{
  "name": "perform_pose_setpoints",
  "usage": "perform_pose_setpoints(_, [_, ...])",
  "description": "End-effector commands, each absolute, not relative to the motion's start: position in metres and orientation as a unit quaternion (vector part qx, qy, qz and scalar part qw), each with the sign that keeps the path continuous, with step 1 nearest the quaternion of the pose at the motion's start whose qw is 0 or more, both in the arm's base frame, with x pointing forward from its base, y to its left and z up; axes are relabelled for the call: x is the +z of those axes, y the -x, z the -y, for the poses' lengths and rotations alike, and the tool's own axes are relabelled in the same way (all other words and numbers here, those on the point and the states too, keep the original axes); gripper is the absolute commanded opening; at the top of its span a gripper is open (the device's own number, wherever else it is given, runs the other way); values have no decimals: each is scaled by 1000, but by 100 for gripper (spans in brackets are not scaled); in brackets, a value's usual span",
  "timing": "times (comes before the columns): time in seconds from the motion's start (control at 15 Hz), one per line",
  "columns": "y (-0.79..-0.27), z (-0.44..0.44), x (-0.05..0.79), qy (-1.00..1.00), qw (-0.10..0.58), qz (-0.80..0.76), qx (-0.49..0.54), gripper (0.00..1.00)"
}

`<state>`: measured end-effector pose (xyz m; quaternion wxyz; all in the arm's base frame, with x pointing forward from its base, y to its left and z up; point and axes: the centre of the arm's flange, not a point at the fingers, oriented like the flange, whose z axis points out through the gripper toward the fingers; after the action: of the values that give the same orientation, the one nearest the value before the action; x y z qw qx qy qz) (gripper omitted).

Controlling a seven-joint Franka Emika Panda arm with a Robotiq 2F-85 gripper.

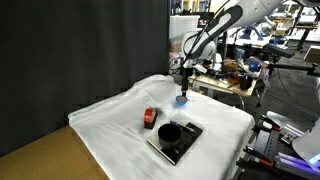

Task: Put the marker in the black mug cup

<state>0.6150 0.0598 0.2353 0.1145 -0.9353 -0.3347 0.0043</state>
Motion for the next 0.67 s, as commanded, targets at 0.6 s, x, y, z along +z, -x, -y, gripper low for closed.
perform_pose_setpoints(0.6, [-566,-107,188,926,192,322,53,100])
